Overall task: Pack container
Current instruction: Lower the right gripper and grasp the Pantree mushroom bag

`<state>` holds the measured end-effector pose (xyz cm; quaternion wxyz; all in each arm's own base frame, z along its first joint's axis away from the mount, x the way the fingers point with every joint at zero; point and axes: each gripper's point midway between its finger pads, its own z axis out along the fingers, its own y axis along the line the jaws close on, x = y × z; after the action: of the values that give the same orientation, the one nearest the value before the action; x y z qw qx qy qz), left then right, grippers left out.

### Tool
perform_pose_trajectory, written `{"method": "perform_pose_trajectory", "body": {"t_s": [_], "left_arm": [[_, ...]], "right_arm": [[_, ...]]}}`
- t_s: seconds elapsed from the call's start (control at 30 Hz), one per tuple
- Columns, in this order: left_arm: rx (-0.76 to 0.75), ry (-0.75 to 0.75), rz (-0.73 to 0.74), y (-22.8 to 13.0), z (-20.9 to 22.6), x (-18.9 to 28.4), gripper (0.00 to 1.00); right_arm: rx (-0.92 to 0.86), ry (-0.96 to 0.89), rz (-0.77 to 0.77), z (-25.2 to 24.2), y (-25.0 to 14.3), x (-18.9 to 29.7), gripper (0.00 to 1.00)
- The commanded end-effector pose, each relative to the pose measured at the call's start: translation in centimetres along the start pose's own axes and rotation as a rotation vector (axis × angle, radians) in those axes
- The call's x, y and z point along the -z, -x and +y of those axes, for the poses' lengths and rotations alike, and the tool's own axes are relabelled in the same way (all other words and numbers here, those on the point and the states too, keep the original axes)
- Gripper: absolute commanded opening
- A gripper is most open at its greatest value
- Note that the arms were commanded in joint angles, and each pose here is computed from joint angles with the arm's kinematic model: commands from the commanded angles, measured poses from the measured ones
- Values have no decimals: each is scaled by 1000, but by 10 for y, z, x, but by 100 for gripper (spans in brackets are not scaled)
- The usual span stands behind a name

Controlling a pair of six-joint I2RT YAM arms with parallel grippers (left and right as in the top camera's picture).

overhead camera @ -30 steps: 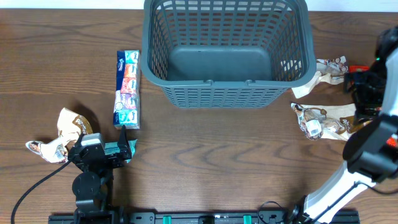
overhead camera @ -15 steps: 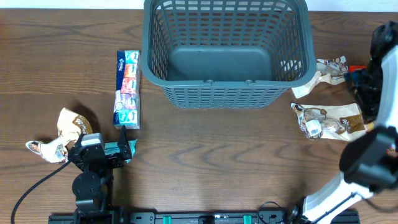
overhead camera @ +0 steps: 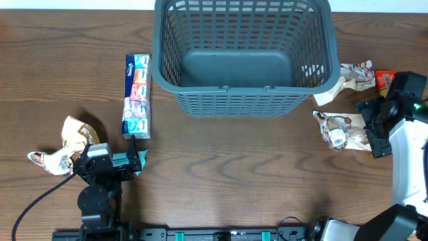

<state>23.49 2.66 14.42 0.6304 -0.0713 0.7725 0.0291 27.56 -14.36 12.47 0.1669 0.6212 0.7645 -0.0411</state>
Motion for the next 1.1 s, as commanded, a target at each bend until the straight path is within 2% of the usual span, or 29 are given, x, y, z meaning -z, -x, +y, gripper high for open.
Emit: {"method": "perform_pose_trajectory", "body": {"t_s": [0.0, 0.2, 0.3, 0.63, 1.07], "left_arm": [[-1, 12, 37, -13, 3, -2, 99], [-1, 12, 37, -13, 3, -2, 99], [-1, 12, 37, -13, 3, -2, 99], [-1, 12, 37, -13, 3, -2, 99], [-1, 12, 37, -13, 3, -2, 99]], "right_arm": [[-63, -25, -7, -4, 3, -7, 99], [-284, -77, 42, -8, 0, -30, 99], [-335, -108, 68, -10, -4, -42, 99], [-325, -183, 144, -10, -20, -83, 99], [-214, -175, 190, -2, -27, -118, 99]]}}
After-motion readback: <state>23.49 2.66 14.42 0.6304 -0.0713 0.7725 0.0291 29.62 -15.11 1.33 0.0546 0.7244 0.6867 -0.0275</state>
